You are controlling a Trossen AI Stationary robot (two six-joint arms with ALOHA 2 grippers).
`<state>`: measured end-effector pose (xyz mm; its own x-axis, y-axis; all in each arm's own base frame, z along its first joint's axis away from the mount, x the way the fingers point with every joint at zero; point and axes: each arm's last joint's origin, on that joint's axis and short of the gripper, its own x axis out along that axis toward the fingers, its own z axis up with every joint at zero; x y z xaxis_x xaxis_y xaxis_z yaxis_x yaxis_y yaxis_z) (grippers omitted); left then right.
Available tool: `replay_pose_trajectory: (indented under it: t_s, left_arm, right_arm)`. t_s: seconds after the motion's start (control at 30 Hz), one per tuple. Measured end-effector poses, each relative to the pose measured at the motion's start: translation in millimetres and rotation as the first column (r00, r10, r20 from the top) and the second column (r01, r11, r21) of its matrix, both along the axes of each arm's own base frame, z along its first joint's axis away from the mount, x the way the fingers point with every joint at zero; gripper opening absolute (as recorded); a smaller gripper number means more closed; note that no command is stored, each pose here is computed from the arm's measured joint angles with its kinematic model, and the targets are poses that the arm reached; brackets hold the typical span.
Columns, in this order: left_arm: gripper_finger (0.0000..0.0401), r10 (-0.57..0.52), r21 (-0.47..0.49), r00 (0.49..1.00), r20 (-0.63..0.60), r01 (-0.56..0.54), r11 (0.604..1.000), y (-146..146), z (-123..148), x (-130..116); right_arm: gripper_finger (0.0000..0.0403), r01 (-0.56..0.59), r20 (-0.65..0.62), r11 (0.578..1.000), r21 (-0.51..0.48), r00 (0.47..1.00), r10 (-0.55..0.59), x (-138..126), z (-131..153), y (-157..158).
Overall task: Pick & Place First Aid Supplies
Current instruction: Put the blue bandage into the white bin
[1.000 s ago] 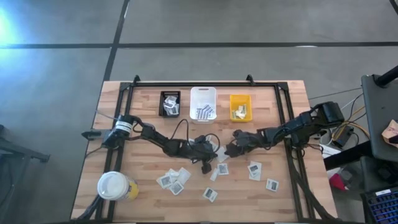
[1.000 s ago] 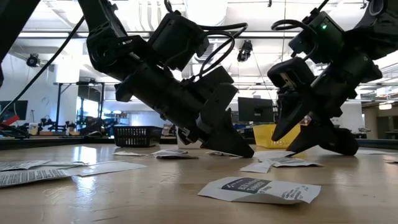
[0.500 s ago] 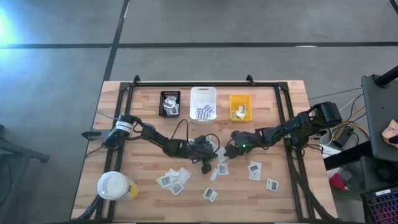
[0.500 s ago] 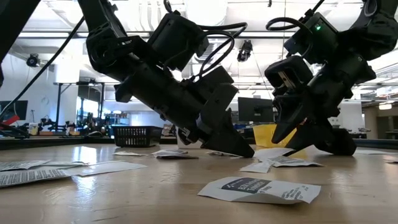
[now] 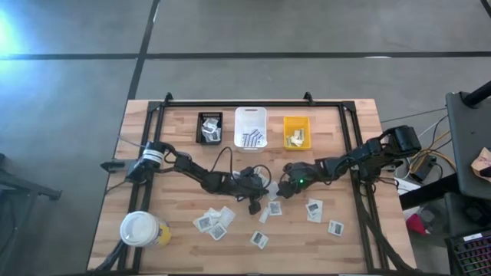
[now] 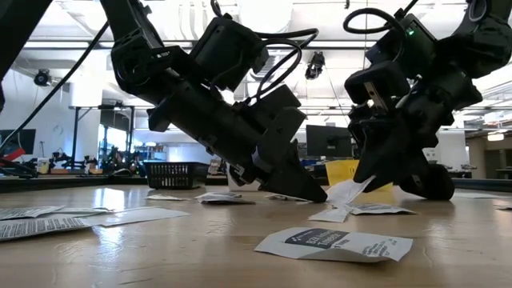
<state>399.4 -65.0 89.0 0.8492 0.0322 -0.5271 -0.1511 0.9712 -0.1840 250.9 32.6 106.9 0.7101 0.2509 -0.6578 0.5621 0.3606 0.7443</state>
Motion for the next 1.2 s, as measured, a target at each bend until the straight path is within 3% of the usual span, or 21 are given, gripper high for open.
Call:
replay_pose_trajectory:
  t_s: [0.27,0.87,1.0,1.2]
  left_arm:
    - [0.0,-0.013,0.02,1.0,0.002,0.012,1.0,0.0,0.3,0.2]
    - [0.0002,-0.05,0.023,0.999,-0.003,0.05,0.998,-0.1,18.6,-3.4]
    - [0.0024,-0.054,0.028,0.999,-0.002,0.054,0.998,-0.2,19.1,-3.5]
    - [0.0089,-0.064,0.044,0.998,0.007,0.064,0.997,0.2,20.4,-2.9]
  right_arm:
    - [0.0012,0.009,0.003,1.0,-0.01,1.0,-0.009,0.3,0.2,-2.1]
    - [0.0008,-0.049,0.023,0.995,-0.085,0.998,0.052,0.4,0.3,-1.0]
    - [0.0008,-0.057,0.025,0.994,-0.094,0.998,0.059,0.4,0.3,-1.1]
    - [0.0008,-0.062,0.026,0.992,-0.106,0.998,0.066,0.4,0.2,-1.2]
